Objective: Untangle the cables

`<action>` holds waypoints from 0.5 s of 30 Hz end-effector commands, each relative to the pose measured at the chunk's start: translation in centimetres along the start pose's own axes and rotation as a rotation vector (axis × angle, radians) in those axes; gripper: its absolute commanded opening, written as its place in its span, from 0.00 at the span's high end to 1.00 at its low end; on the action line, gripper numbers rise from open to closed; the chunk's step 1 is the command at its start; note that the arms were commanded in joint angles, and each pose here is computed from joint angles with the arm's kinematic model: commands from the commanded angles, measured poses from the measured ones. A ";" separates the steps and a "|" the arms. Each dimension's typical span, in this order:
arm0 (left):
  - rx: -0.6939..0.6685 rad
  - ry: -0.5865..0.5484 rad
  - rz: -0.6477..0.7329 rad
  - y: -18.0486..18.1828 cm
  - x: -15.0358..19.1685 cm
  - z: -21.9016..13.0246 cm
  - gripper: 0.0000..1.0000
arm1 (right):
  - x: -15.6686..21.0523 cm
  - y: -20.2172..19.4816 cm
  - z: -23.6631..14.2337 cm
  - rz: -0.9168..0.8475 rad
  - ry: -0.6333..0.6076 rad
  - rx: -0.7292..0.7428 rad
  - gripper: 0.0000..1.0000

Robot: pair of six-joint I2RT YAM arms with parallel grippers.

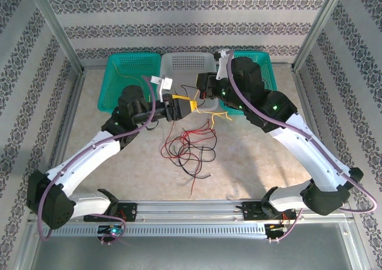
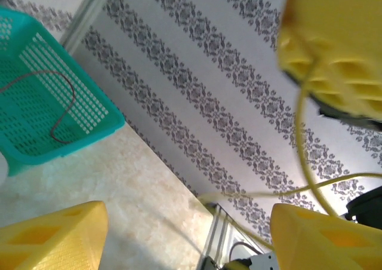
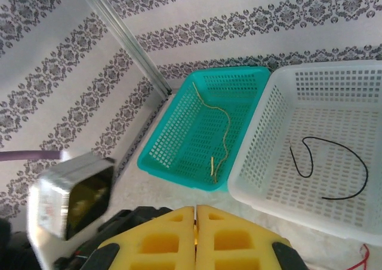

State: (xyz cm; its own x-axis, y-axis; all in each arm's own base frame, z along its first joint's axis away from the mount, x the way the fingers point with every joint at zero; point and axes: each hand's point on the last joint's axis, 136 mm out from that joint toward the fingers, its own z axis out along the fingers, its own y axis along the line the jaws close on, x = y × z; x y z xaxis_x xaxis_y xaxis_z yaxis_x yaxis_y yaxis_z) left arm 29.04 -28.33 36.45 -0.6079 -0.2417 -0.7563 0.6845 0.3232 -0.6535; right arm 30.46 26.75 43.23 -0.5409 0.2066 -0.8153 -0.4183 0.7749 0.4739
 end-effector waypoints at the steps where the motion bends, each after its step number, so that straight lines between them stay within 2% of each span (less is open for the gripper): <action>1: -0.052 -0.103 0.024 0.1 -2.3 -3.0 0.23 | -1.2 0.6 0.2 0.041 -0.031 -0.049 1.00; 3: -0.080 -0.129 -0.016 1.1 -2.6 -4.2 0.20 | -1.1 0.4 0.4 0.049 -0.025 -0.049 1.00; 6: 0.007 -0.121 -0.005 -0.5 -2.8 -4.6 0.16 | -0.7 0.4 0.6 0.062 -0.010 -0.059 1.00; 12: 0.088 -0.080 -0.010 -1.4 -3.3 -3.4 0.17 | 0.2 0.7 1.2 0.091 0.019 -0.096 1.00; 15: 0.158 -0.038 -0.040 -1.8 -3.2 -2.4 0.22 | 0.6 0.9 1.4 0.101 0.033 -0.111 1.00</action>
State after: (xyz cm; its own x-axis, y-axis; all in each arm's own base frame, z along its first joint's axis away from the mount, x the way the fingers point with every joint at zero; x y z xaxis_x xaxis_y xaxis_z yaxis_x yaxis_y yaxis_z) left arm 29.75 -25.08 37.32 -0.6364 -0.3053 -0.7083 0.6507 0.2806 -0.7056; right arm 30.74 27.77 42.26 -0.5981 0.2362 -0.7658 -0.4230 0.7186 0.5520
